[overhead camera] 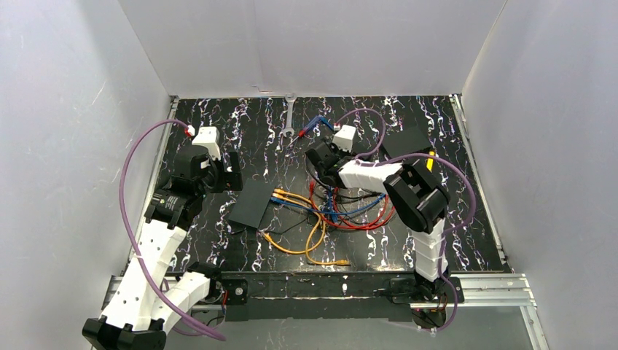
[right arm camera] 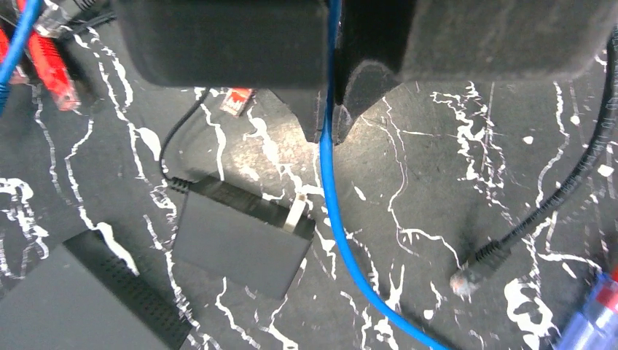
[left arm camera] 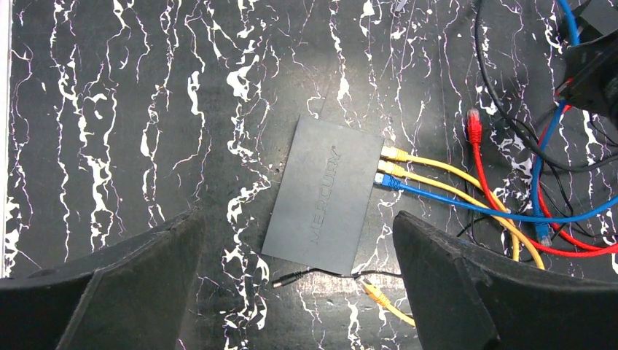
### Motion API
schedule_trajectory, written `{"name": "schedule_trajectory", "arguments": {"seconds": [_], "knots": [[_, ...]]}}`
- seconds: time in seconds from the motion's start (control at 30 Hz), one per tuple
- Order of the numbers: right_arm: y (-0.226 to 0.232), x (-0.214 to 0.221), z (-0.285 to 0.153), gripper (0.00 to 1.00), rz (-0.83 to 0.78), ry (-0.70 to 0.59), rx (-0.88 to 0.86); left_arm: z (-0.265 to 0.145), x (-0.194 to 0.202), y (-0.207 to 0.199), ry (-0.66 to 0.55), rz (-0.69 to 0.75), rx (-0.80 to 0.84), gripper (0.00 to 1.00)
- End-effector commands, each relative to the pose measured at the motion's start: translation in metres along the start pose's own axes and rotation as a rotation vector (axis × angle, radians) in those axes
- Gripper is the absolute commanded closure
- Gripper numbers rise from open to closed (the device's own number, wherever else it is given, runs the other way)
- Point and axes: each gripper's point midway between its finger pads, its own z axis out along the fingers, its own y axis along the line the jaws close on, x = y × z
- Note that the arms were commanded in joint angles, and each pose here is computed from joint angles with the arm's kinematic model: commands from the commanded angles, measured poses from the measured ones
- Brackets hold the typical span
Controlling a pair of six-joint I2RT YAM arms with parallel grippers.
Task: Insert the plug into the switch port
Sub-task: Pick up the connector from the center of the board.
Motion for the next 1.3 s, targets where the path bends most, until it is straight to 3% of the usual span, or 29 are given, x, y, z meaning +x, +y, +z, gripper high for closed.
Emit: {"name": "schedule_trajectory", "arguments": {"seconds": [0.0, 0.4, 0.73, 0.93, 1.27], "knots": [[-0.019, -0.063, -0.022, 0.99, 0.099, -0.126, 0.038, -0.001, -0.003, 0.000, -0.019, 0.010, 0.002, 0.02], [-0.027, -0.161, -0.072, 0.99, 0.201, -0.324, -0.108, 0.002, -0.001, -0.002, -0.010, 0.010, 0.009, 0.02], [-0.030, -0.219, -0.115, 0.99, 0.122, -0.496, -0.301, 0.004, 0.000, -0.002, -0.002, 0.011, 0.008, 0.02], [-0.020, -0.207, -0.139, 0.99, -0.040, -0.501, -0.501, 0.006, 0.002, -0.003, 0.007, 0.012, 0.009, 0.02], [-0.010, -0.140, -0.169, 0.99, -0.252, -0.415, -0.822, 0.012, 0.005, -0.006, 0.026, 0.021, 0.027, 0.02]]}}
